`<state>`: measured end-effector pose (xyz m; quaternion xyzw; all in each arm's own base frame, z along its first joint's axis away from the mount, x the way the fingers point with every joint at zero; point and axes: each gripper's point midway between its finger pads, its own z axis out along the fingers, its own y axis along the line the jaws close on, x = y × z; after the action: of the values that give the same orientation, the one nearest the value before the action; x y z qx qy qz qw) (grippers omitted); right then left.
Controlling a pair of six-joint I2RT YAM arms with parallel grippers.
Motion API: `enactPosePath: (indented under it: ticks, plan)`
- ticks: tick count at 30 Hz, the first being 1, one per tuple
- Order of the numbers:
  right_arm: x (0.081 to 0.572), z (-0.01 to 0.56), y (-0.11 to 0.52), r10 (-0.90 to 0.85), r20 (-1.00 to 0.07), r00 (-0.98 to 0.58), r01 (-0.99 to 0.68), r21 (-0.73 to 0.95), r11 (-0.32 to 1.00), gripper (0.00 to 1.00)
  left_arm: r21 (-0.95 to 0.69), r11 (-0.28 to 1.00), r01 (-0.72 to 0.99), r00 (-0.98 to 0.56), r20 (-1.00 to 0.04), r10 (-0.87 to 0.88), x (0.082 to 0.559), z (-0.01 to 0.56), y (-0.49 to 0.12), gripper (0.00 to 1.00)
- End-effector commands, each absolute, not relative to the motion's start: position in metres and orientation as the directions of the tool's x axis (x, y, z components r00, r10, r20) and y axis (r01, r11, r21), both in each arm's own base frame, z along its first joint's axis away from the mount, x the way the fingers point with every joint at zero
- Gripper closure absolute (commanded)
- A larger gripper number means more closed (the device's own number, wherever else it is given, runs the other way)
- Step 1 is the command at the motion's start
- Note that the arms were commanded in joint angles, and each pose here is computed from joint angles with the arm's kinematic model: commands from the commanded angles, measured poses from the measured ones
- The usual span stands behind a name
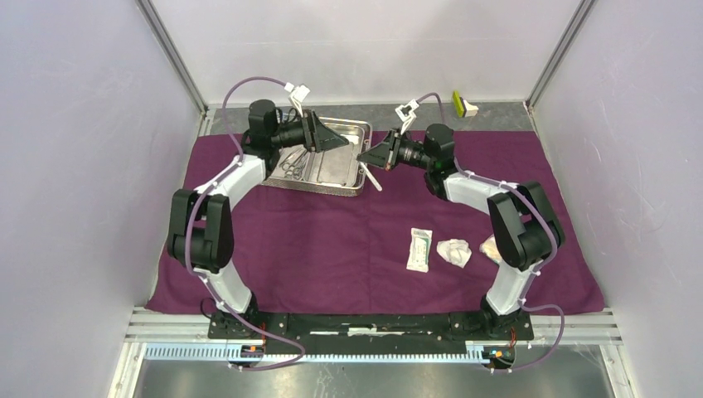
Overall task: Open and lay out the surgical kit
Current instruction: Pick up the medical item from the container.
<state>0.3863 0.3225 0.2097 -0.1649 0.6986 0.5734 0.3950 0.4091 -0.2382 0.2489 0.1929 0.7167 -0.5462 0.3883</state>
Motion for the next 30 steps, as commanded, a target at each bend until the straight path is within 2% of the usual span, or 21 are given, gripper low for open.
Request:
enactPosePath:
  ticks: [1, 12, 19, 27, 30]
  plan:
    - [0.367, 0.266, 0.317, 0.293, -0.818, -0.495, -0.799, 0.561, 0.217, 1.0, -0.627, 0.258, 0.736, -0.57, -0.778, -0.265, 0.404, 0.287, -0.243, 0.31]
    - [0.368, 0.258, 0.319, 0.279, -0.81, -0.515, -0.789, 0.575, 0.214, 1.0, -0.702, 0.05, 0.711, -0.654, -0.685, -0.321, 0.373, 0.285, -0.265, 0.34]
    - [0.368, 0.26, 0.321, 0.292, -0.798, -0.527, -0.787, 0.588, 0.188, 1.0, -0.699, 0.131, 0.703, -0.645, -0.704, -0.299, 0.379, 0.269, -0.268, 0.35]
    - [0.367, 0.257, 0.321, 0.294, -0.793, -0.534, -0.782, 0.595, 0.185, 1.0, -0.687, 0.117, 0.717, -0.638, -0.715, -0.287, 0.374, 0.273, -0.271, 0.61]
    - [0.367, 0.257, 0.321, 0.294, -0.791, -0.537, -0.78, 0.598, 0.185, 1.0, -0.682, 0.105, 0.723, -0.637, -0.718, -0.28, 0.371, 0.275, -0.273, 0.64]
